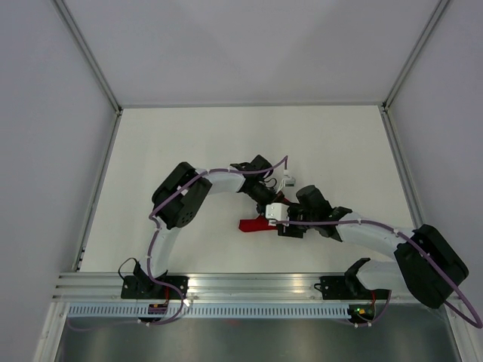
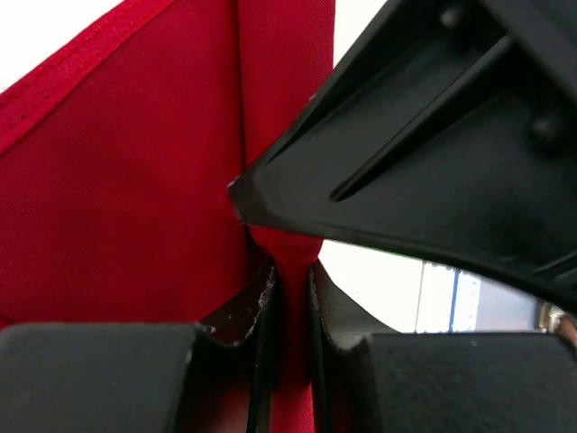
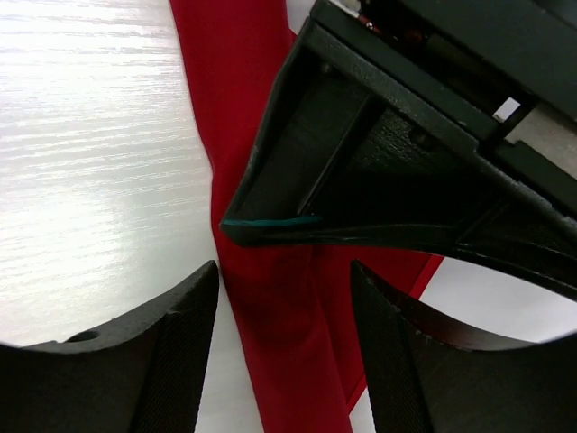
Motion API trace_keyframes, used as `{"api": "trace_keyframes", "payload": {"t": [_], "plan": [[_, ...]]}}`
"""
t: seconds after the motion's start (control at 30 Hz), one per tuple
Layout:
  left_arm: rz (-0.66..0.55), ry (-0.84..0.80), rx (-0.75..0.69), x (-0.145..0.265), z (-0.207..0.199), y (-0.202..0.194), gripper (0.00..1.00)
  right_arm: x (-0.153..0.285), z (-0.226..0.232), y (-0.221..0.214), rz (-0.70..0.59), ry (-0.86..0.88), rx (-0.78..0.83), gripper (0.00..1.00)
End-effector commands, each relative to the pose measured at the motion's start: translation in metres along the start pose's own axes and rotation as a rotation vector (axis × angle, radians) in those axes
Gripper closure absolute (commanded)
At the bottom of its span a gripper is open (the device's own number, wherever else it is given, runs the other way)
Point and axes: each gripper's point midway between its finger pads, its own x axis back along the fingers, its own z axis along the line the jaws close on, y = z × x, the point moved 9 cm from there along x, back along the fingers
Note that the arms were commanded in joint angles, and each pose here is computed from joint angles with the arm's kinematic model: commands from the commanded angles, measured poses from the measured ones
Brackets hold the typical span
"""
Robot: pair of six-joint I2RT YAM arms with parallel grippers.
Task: Fold the napkin, place the utensils inside, and roll it up
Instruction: Roll the napkin with the utensil
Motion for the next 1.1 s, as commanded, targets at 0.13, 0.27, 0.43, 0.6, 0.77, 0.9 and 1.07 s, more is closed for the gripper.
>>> {"api": "trace_keyframes", "payload": {"t": [0.13,0.27,0.43,0.6,0.77,0.9,1.07], "plan": [[0.122,0.095,0.173,-0.008,0.020,-0.035,0.87,-0.008,-0.001,-0.003,0.029,-0.020,0.003,0.41],[0.107,0.097,0.169,-0.005,0.016,-0.032,0.73,-0.010,0.007,-0.011,0.063,0.027,-0.005,0.58],[0.041,0.120,0.119,0.005,0.007,-0.015,0.62,-0.010,0.014,-0.016,0.084,0.075,-0.014,0.74],[-0.045,0.162,0.104,0.020,0.001,-0.002,0.57,-0.007,0.019,-0.015,0.091,0.128,-0.031,0.79],[-0.155,0.236,0.072,0.043,-0.007,0.010,0.56,-0.007,0.022,-0.015,0.098,0.187,-0.049,0.85],[-0.245,0.330,0.038,0.063,-0.014,0.016,0.56,-0.009,0.021,-0.018,0.109,0.287,-0.090,0.87],[-0.513,0.554,-0.060,0.095,-0.033,0.021,0.54,-0.012,0.014,-0.019,0.094,0.441,-0.175,0.88]]}}
